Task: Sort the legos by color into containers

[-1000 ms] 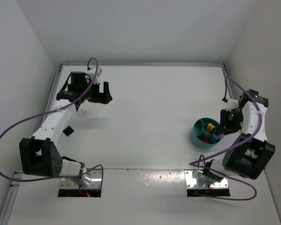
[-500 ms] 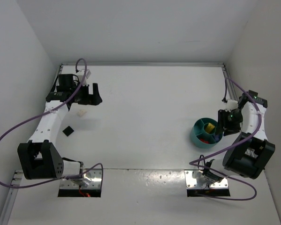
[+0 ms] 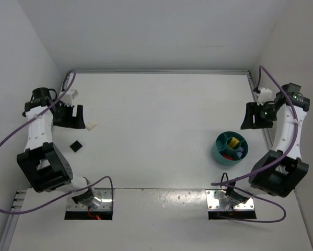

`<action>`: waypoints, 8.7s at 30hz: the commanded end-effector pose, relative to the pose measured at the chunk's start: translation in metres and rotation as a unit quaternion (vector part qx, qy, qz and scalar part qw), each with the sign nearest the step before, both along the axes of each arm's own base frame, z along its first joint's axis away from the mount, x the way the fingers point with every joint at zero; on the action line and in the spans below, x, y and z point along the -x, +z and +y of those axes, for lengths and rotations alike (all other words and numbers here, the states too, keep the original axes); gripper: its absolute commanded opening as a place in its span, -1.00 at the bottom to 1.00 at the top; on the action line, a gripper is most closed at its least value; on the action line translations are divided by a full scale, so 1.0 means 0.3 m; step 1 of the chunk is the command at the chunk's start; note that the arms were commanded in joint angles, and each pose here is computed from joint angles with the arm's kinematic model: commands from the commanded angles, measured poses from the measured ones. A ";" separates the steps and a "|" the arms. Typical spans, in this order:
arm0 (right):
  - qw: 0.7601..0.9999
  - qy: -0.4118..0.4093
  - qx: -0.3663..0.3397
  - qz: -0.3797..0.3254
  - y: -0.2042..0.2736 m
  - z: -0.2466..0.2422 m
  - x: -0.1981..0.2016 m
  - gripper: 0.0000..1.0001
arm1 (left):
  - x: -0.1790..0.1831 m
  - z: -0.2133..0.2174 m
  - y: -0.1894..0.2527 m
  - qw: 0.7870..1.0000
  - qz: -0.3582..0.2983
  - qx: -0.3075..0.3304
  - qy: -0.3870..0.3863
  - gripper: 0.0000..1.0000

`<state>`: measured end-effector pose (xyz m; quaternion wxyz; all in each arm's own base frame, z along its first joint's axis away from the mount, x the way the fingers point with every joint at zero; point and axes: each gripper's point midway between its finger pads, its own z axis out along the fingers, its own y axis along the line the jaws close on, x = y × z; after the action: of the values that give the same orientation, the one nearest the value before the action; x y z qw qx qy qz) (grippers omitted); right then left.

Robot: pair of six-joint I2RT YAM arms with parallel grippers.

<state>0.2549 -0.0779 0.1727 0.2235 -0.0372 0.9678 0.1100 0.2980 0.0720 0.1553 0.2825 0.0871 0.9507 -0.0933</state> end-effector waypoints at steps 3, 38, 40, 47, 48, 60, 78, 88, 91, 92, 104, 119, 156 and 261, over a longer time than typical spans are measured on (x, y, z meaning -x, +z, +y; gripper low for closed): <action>0.997 0.043 -0.068 -0.019 -0.005 0.073 -0.063 0.26 | 0.022 0.091 -0.085 0.995 0.040 -0.041 -0.077 0.73; 0.990 0.075 -0.115 -0.019 -0.021 0.186 -0.047 0.58 | -0.308 0.003 -0.507 0.977 0.112 -0.102 -0.149 -0.16; 0.988 0.083 -0.130 -0.018 -0.015 0.204 -0.061 0.58 | -0.299 0.001 -0.504 0.977 0.113 -0.101 -0.149 -0.36; 0.933 0.135 -0.332 0.019 0.070 0.484 -0.153 0.58 | -0.290 -0.160 -0.319 0.974 0.017 -0.032 -0.222 -0.55; 0.928 0.142 -0.344 0.027 0.068 0.512 -0.159 0.58 | -0.285 -0.185 -0.235 0.972 -0.016 -0.027 -0.232 -0.55; 0.840 0.237 -0.473 0.120 0.109 0.939 -0.175 0.58 | -0.037 -0.906 0.230 0.877 -0.182 0.088 -0.436 -0.55; 0.796 0.324 -0.478 0.181 0.131 1.208 -0.059 0.58 | 0.094 -1.250 0.331 0.836 -0.198 0.112 -0.499 -0.55; 0.793 0.334 -0.471 0.193 0.103 1.255 -0.048 0.05 | 0.131 -1.277 0.310 0.835 -0.192 0.113 -0.503 -0.55; 0.789 0.341 -0.474 0.191 0.108 1.265 -0.041 -0.16 | 0.138 -1.289 0.315 0.831 -0.196 0.115 -0.508 -0.55; 0.787 0.342 -0.478 0.191 0.114 1.267 -0.042 -0.20 | 0.144 -1.284 0.314 0.831 -0.196 0.115 -0.508 -0.55; 0.804 0.336 -0.462 0.166 0.104 1.224 -0.072 -1.00 | 0.123 -1.266 0.301 0.848 -0.197 0.090 -0.484 0.20; 0.945 0.312 -0.093 0.043 -0.007 0.455 -0.249 -1.00 | 0.070 -0.976 0.315 0.871 -0.148 0.128 -0.450 0.98; 0.865 0.474 0.102 0.127 -0.185 0.047 0.036 -1.00 | 0.112 -0.920 0.206 0.866 -0.075 0.237 -0.434 0.98; 0.896 0.334 -0.288 -0.060 -0.007 0.901 -0.189 0.66 | 0.073 0.031 -0.511 0.978 0.097 -0.036 -0.183 -0.25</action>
<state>0.3129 0.1589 0.1393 0.2023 -0.2881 0.8505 0.3908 0.2722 0.1372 0.0049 0.1354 0.2414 0.9605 -0.0290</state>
